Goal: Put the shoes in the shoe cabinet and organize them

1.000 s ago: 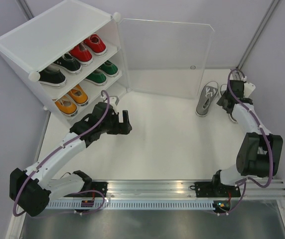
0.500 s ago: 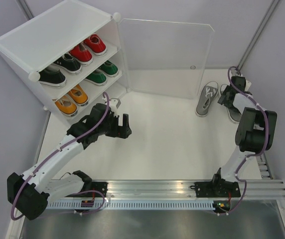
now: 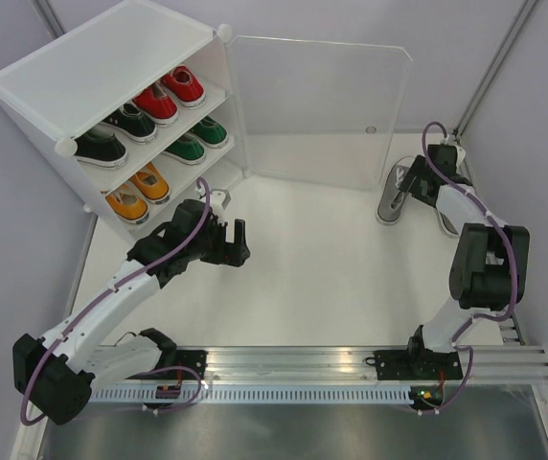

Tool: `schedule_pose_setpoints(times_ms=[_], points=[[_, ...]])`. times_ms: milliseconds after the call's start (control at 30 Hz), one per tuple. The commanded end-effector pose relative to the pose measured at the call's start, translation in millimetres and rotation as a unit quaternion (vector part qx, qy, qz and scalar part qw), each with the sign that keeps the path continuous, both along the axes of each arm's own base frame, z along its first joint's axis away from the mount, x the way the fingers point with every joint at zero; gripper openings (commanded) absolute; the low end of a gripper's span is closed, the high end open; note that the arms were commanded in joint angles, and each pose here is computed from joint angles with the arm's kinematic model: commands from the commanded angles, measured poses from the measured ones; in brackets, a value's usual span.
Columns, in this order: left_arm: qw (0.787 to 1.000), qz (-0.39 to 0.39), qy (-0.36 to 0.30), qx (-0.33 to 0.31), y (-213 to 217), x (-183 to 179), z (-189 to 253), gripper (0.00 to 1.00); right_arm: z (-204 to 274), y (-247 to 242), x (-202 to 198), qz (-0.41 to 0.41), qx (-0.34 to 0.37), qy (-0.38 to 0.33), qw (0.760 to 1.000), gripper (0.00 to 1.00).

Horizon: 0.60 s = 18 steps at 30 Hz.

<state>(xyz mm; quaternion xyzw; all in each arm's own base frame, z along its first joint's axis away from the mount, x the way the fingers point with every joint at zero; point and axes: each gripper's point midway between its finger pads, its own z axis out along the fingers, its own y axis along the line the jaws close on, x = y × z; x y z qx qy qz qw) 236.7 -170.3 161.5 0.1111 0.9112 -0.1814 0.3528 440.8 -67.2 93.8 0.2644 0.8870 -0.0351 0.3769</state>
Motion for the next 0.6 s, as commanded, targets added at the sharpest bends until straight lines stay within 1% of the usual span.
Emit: schedule_pose_setpoints(times_ms=[0,100,200,300,333,367,567], points=[[1.0,-0.001,-0.015,0.014,6,4,-1,1.0,22,9,6,-0.028,0.031,-0.053,0.998,0.79],[1.0,0.007,-0.018,0.022,9,6,-2,1.0,9,15,2,-0.025,0.034,-0.036,0.998,0.79],[1.0,0.01,-0.017,0.021,10,7,-2,1.0,-14,15,-6,-0.03,0.032,-0.001,0.999,0.77],[1.0,0.009,-0.014,0.023,10,7,-5,1.0,-35,19,-9,-0.023,0.041,0.017,0.999,0.71],[1.0,0.009,-0.012,0.024,10,7,-5,1.0,-44,22,-9,-0.017,0.048,0.027,0.998,0.71],[1.0,0.009,-0.012,0.024,10,7,-6,1.0,-49,23,-9,-0.015,0.05,0.032,0.998,0.71],[0.999,0.014,-0.011,0.03,12,8,-8,1.0,-71,23,-3,-0.005,0.046,0.049,0.998,0.6]])
